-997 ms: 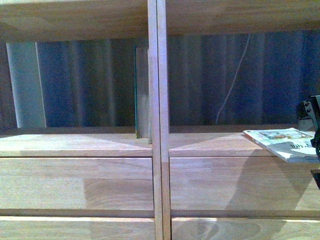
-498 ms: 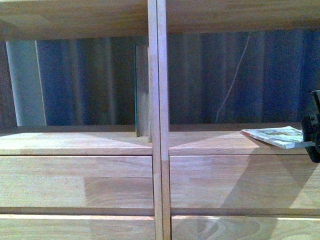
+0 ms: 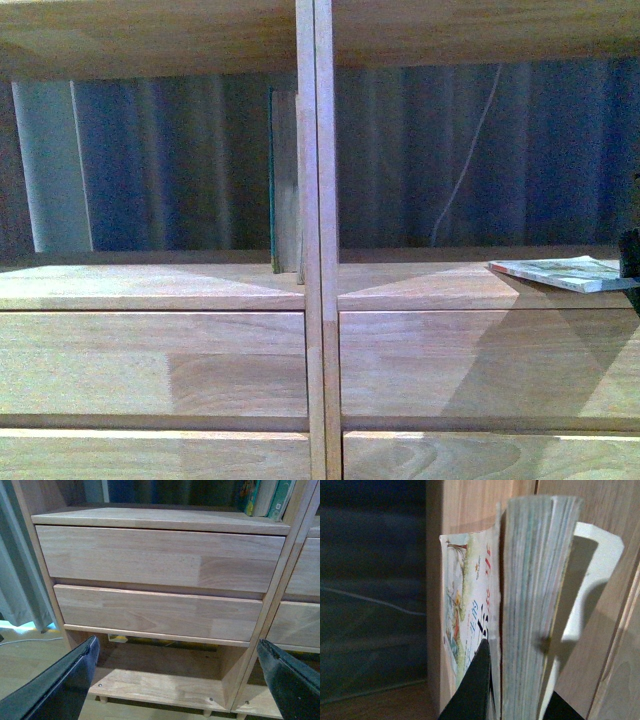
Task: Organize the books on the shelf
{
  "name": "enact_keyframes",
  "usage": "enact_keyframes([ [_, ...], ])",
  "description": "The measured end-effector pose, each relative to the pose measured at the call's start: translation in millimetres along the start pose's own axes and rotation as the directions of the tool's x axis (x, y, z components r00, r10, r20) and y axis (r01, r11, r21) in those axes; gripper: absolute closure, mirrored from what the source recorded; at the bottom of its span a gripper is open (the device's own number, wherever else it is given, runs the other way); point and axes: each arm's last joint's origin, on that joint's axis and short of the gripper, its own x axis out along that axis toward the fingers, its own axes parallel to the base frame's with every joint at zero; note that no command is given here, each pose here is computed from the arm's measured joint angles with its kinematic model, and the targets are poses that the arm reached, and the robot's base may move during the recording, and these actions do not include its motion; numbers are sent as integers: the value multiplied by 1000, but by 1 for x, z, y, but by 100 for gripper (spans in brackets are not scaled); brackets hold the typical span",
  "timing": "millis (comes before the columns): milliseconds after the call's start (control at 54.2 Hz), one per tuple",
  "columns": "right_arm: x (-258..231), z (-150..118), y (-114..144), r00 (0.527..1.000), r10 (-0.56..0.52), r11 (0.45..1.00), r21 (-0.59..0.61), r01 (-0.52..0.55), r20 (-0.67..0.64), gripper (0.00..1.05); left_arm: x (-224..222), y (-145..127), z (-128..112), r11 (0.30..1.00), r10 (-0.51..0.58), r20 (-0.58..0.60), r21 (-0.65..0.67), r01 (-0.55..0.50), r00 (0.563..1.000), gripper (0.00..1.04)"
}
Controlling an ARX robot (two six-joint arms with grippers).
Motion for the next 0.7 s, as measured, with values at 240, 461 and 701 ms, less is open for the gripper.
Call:
enact_keyframes([
  [240,-41,22,7,997,81,994,-79,-81,-9,97,0,0,0,1000,0,0,0,0,1000,7],
  [461,-87,33,22,982,184,971,-151,-187,-37,97,0,0,0,1000,0,0,0,0,1000,7],
  [701,-140,31,42,945,319,917,-227,-328,-76,97,0,0,0,1000,0,0,0,0,1000,7],
])
